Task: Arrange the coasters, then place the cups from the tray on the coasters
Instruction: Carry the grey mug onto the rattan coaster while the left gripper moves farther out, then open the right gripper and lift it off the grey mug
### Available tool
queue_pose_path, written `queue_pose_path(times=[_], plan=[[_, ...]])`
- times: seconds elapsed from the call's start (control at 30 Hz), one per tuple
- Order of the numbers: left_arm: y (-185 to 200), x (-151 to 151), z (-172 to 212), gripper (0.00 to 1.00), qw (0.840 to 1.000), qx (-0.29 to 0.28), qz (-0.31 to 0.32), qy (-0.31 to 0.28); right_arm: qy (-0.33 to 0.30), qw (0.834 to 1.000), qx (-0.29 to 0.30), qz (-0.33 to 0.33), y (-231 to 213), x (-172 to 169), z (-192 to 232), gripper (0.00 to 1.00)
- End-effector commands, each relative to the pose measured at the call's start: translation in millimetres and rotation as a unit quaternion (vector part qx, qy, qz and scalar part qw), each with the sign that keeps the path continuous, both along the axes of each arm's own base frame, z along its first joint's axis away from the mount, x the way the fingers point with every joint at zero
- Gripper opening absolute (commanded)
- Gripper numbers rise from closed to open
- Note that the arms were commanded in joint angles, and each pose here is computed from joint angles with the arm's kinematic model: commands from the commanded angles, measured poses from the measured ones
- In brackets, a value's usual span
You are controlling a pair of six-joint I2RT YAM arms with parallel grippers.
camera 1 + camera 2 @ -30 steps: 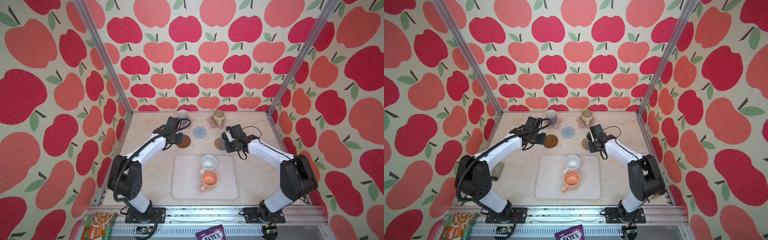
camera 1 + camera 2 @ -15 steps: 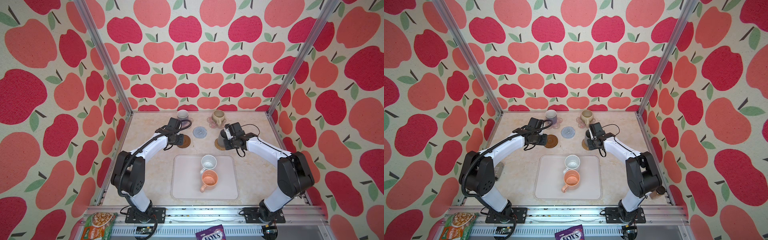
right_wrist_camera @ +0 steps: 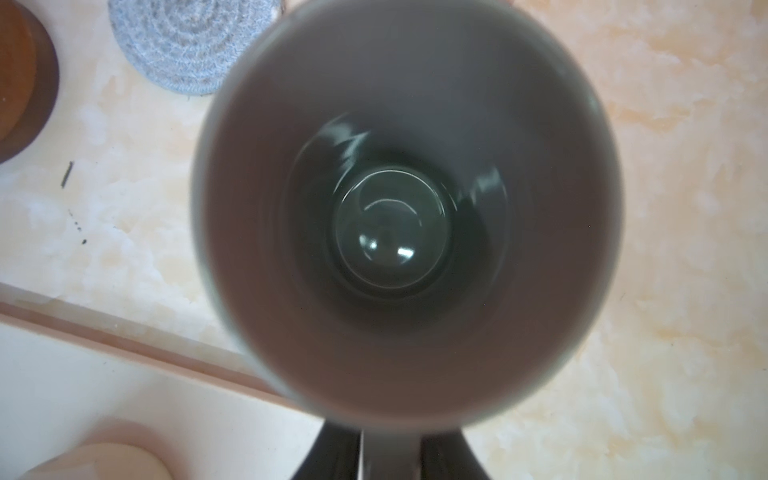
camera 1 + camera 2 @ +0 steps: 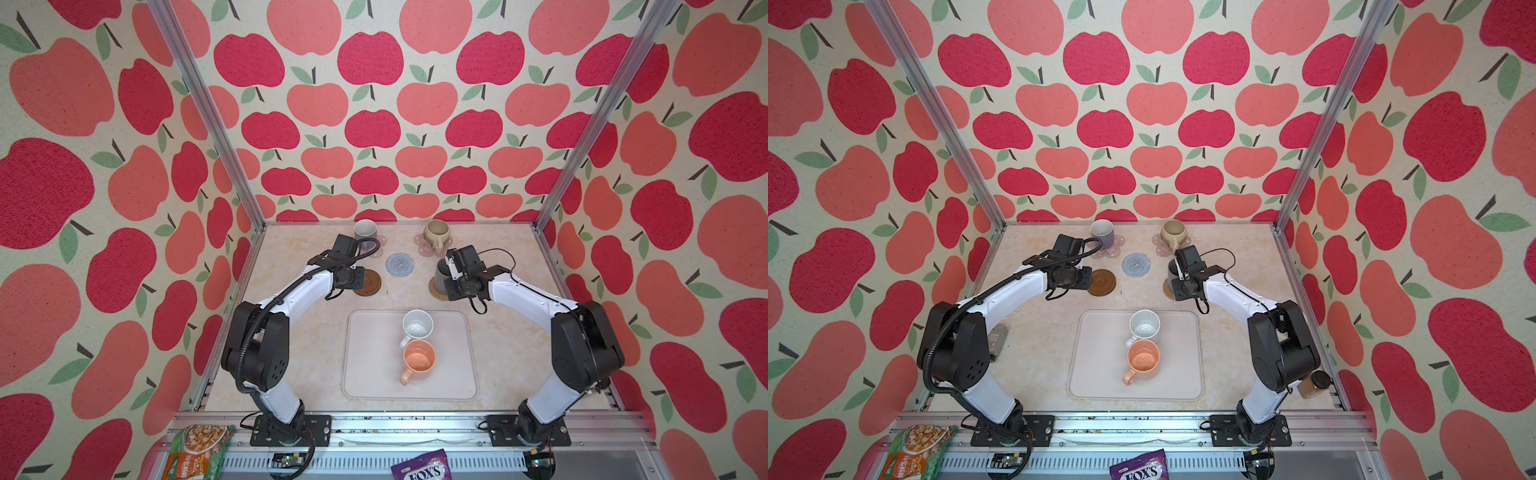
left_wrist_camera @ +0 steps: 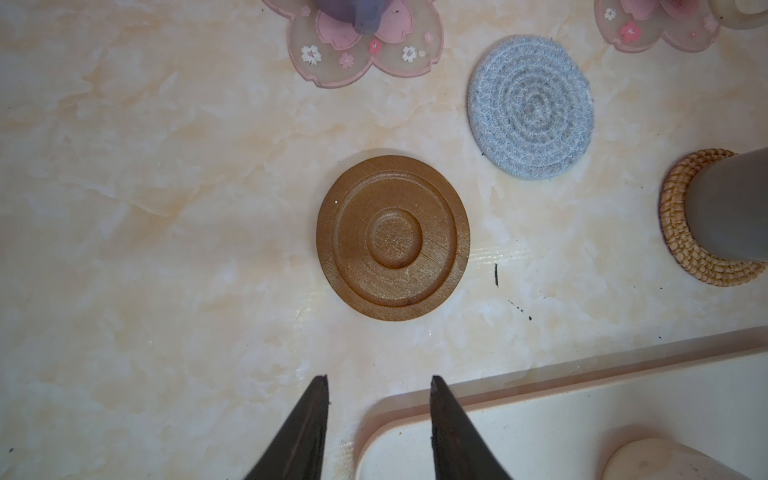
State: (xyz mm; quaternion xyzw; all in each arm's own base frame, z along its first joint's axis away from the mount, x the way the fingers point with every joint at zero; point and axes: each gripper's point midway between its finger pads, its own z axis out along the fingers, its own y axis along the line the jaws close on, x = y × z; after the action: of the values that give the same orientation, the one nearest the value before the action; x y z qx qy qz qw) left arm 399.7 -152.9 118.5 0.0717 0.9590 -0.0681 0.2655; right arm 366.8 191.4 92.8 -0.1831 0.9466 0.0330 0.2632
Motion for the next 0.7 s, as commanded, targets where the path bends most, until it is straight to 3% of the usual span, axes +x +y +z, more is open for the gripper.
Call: queue_pose_path(times=[0.0,0.23,0.67], plan=[[10,4,1,0.44,1.000,0.011,0.020,-0.017,-0.014,1.000,-0.010,-0.003,1,-1,18,0.37],[22,6,17,0.45,0.998,0.011,0.034,-0.047,-0.034,0.999,-0.013,-0.008,-6,-6,39,0.49],[25,-21,36,0.46,0.998,-0.006,0.031,-0.059,-0.065,0.998,0.005,-0.024,-25,-31,76,0.55]])
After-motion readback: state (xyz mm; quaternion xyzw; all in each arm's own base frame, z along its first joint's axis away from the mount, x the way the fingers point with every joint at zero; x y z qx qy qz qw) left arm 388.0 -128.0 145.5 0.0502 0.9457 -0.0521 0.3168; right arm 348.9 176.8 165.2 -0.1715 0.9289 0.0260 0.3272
